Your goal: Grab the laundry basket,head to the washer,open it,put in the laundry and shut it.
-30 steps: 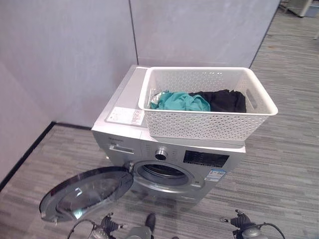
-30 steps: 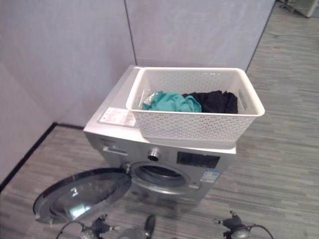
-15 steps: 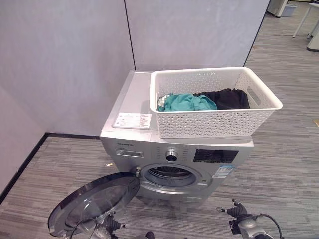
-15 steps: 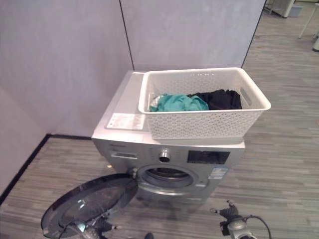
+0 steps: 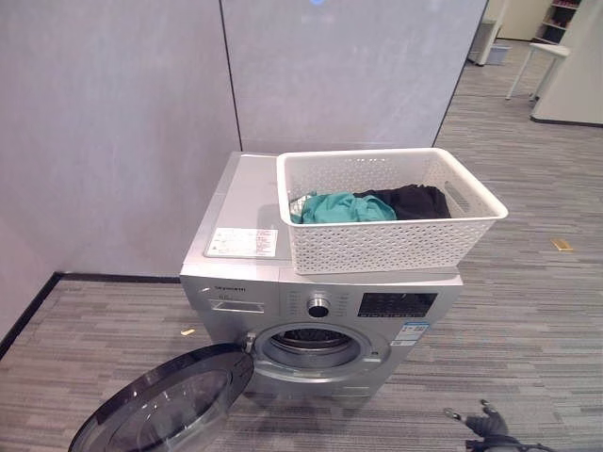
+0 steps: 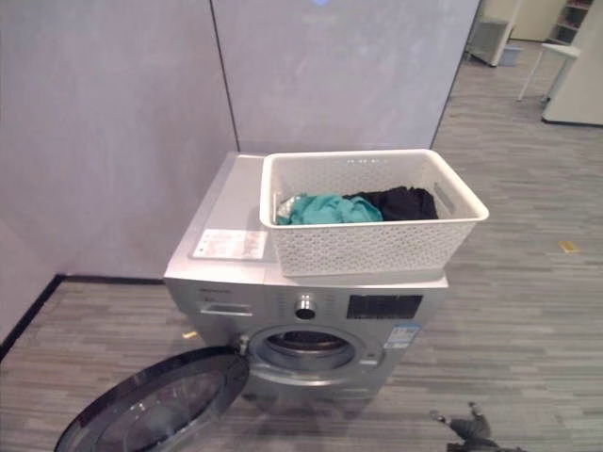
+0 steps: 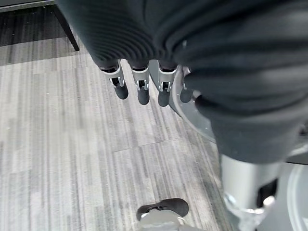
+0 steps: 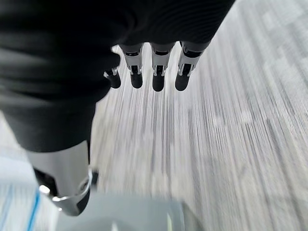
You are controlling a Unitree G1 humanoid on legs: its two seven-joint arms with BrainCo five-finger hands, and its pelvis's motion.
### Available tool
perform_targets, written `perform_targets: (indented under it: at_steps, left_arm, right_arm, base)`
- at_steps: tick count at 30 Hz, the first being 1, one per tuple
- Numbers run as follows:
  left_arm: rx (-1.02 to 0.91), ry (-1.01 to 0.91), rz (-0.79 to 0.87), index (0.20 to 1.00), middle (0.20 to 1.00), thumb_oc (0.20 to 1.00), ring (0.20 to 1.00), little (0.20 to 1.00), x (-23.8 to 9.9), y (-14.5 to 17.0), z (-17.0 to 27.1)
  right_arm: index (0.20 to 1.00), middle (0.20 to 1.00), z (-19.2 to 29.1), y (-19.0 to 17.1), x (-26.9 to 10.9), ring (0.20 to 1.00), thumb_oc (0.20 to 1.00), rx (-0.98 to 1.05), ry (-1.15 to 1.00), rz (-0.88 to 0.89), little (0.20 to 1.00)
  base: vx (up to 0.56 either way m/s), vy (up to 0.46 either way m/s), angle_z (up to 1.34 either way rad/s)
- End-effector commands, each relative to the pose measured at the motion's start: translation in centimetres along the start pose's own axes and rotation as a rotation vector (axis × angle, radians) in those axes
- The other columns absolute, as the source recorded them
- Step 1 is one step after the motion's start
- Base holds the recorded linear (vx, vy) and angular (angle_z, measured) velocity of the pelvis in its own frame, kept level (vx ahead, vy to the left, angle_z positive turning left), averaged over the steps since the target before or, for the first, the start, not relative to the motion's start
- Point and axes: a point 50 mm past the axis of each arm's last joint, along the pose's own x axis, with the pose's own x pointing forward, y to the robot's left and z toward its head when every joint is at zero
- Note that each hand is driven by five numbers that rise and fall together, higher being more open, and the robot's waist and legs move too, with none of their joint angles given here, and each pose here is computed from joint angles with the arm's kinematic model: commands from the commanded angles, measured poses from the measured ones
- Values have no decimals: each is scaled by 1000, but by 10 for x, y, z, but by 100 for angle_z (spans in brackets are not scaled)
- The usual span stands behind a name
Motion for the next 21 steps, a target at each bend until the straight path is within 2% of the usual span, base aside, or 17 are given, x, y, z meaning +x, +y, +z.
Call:
perform_targets:
  at_steps: [1, 2, 4, 5, 7, 8, 11, 12, 13, 16, 17, 18, 20, 21]
  left_arm:
    - [28, 14, 39, 1000, 1000, 1000, 1000, 1000, 2, 16, 1]
    - [28, 14, 38, 1000, 1000, 1000, 1000, 1000, 2, 16, 1]
    - [10, 8, 41, 1000, 1000, 1000, 1000, 1000, 2, 20, 0]
    - [-17, 11, 39, 1000, 1000, 1000, 1000, 1000, 2, 22, -3]
    - [-27, 8, 43, 1000, 1000, 1000, 1000, 1000, 2, 23, -2]
    - [-29, 7, 41, 1000, 1000, 1000, 1000, 1000, 2, 23, -3]
    - [-15, 6, 31, 1000, 1000, 1000, 1000, 1000, 2, 23, -4]
    - [-6, 0, 35, 1000, 1000, 1000, 1000, 1000, 2, 26, -4]
    - [1, -6, 41, 1000, 1000, 1000, 1000, 1000, 2, 27, -2]
    - [26, -9, 47, 1000, 1000, 1000, 1000, 1000, 2, 28, -2]
    - [61, -14, 46, 1000, 1000, 1000, 1000, 1000, 2, 29, -1]
    - [83, -21, 47, 1000, 1000, 1000, 1000, 1000, 3, 31, 1]
    - [78, -20, 46, 1000, 1000, 1000, 1000, 1000, 3, 31, 0]
    - [92, -20, 41, 1000, 1000, 1000, 1000, 1000, 3, 31, 0]
  right_arm:
    - [1000, 1000, 49, -43, 5, 1000, 1000, -50, -222, -119, 1000]
    - [1000, 1000, 49, -43, 5, 1000, 1000, -50, -222, -119, 1000]
    - [1000, 1000, 76, -78, 0, 1000, 1000, -149, -333, -197, 1000]
    - [1000, 1000, 123, -99, -17, 1000, 1000, -199, -531, -268, 1000]
    - [1000, 1000, 131, -110, -24, 1000, 1000, -221, -576, -302, 1000]
    - [1000, 1000, 135, -129, -26, 1000, 1000, -227, -575, -370, 1000]
    - [1000, 1000, 171, -151, -37, 1000, 1000, -275, -683, -473, 1000]
    - [1000, 1000, 197, -164, -49, 1000, 1000, -310, -771, -564, 1000]
    - [1000, 1000, 217, -169, -59, 1000, 1000, -342, -842, -623, 1000]
    - [1000, 1000, 236, -169, -68, 1000, 1000, -364, -919, -653, 1000]
    - [1000, 1000, 263, -166, -80, 1000, 1000, -362, -1015, -670, 1000]
    - [1000, 1000, 292, -162, -94, 1000, 1000, -386, -1116, -659, 1000]
    - [1000, 1000, 295, -160, -94, 1000, 1000, -386, -1122, -657, 1000]
    - [1000, 1000, 320, -155, -103, 1000, 1000, -436, -1176, -630, 1000]
  base:
    - [49, 4, 1]
    - [0, 0, 0]
    - [0, 0, 0]
    - [47, 19, 2]
    - [17, 8, -1]
    - [32, 15, -1]
    - [39, 20, 6]
    - [29, 29, 21]
    - [20, 23, 19]
    - [5, 6, 5]
    - [0, 0, 0]
    - [0, 0, 0]
    - [8, 2, 3]
    - [49, 4, 8]
